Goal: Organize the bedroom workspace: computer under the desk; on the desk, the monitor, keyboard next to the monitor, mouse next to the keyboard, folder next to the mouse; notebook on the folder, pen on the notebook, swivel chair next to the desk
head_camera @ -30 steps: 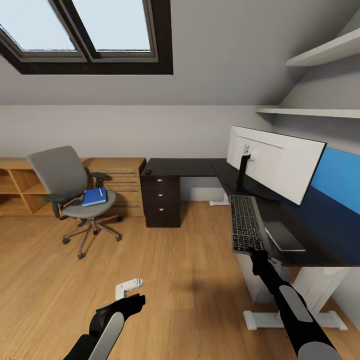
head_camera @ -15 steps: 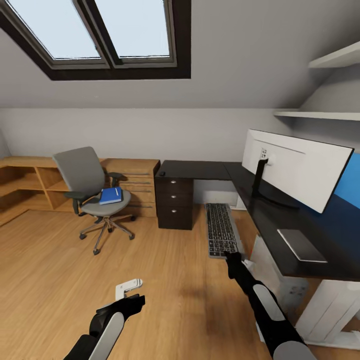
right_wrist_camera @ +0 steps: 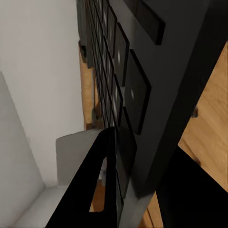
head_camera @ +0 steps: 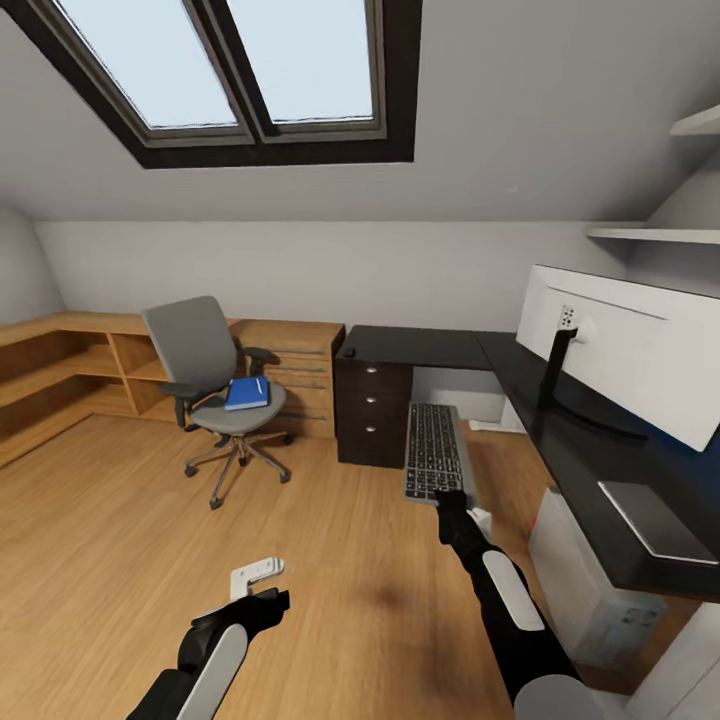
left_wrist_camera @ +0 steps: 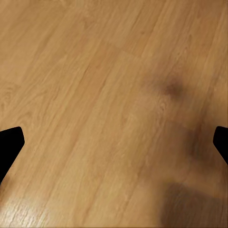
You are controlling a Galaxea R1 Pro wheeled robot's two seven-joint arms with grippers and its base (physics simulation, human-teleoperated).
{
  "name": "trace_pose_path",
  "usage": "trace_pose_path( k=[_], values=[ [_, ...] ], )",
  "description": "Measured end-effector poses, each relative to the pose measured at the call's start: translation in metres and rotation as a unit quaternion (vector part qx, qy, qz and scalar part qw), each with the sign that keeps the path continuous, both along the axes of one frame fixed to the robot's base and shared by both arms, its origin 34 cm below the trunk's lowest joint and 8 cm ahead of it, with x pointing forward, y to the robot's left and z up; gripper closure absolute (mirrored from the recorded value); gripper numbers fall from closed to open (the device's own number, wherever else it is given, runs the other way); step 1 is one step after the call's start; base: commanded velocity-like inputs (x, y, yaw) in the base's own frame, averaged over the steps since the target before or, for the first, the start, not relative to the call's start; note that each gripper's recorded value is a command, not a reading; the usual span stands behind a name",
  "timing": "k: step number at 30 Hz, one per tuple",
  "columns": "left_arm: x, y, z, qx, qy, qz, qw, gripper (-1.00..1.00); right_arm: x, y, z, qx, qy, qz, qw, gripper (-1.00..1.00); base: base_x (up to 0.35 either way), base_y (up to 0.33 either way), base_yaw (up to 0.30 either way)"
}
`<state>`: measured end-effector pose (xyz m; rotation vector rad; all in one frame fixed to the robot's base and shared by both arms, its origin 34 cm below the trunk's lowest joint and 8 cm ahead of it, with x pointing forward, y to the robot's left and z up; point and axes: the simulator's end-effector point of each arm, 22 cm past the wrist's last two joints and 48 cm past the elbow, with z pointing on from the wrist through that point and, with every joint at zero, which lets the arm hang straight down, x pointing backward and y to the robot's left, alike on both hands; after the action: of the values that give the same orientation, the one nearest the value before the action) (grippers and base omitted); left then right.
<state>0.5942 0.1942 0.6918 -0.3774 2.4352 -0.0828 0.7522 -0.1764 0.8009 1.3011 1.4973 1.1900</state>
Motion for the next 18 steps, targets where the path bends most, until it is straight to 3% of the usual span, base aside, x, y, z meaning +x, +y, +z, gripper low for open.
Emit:
trace_pose_path(
  k=[8, 18],
  values=[
    [0.0, -0.002, 0.005, 0.0, 0.0, -0.002, 1.0, -1.0, 0.005, -0.012, 0.032, -0.005, -0.066, -0.004, 0.9978, 1.0, 0.02, 0.005, 0.004],
    [0.001, -0.002, 0.023, -0.002, 0.001, -0.002, 1.0, -1.0, 0.006, -0.012, 0.057, -0.017, -0.086, 0.0, 0.9961, 1.0, 0.047, 0.0, 0.0]
  ],
)
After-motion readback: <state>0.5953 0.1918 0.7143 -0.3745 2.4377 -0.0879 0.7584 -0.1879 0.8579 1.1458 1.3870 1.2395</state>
